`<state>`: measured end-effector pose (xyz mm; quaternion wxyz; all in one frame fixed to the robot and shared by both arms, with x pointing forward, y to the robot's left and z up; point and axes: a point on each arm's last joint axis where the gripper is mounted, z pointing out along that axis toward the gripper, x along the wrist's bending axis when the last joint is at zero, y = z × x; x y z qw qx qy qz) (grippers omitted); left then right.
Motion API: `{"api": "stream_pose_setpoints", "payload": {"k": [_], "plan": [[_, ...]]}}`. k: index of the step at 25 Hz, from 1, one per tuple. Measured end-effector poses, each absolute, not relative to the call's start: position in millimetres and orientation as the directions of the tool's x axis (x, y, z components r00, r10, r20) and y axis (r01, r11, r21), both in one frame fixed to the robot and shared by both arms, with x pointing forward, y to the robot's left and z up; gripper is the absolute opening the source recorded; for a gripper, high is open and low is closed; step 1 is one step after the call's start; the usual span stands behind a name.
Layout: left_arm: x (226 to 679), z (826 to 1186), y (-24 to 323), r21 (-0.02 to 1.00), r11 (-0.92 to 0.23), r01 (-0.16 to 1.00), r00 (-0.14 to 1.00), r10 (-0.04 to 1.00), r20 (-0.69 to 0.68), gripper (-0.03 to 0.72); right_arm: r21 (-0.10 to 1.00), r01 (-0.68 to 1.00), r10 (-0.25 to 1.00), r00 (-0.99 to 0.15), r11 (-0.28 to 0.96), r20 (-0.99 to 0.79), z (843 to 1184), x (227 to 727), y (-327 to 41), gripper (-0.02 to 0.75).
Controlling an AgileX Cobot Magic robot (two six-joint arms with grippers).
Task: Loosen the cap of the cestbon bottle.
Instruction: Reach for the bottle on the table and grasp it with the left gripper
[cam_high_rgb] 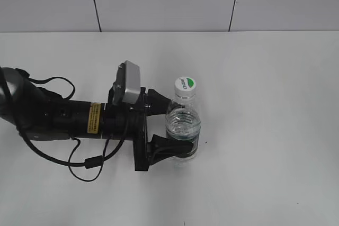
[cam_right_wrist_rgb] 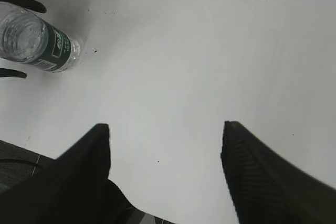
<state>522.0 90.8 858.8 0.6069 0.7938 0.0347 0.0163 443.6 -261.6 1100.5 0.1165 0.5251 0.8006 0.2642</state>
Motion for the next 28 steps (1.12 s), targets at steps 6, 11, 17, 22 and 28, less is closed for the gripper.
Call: {"api": "stream_pose_setpoints", "payload": {"k": [6,11,17,22,28], "plan": [[527,859,80,0.952,-0.306,0.005,0.997,0.076,0.02,0.575,0.538,0.785,0.902,-0.421,0.307,0.1,1098,446,-261,0.504],[529,857,81,0.942,-0.335,0.003,0.996,0.087,0.027,0.532,0.537,0.781,0.896,-0.433,0.32,0.096,1099,453,-260,0.504],[527,857,80,0.941,-0.338,-0.001,0.997,0.075,0.028,0.461,0.517,0.784,0.882,-0.458,0.344,0.108,1105,465,-255,0.472],[527,857,80,0.941,-0.339,0.001,0.997,0.075,0.026,0.419,0.48,0.743,0.809,-0.578,0.467,0.107,1106,477,-224,0.395],[527,857,80,0.941,-0.34,0.003,0.997,0.076,0.025,0.415,0.399,0.677,0.694,-0.708,0.618,0.127,1099,493,-174,0.384]]}}
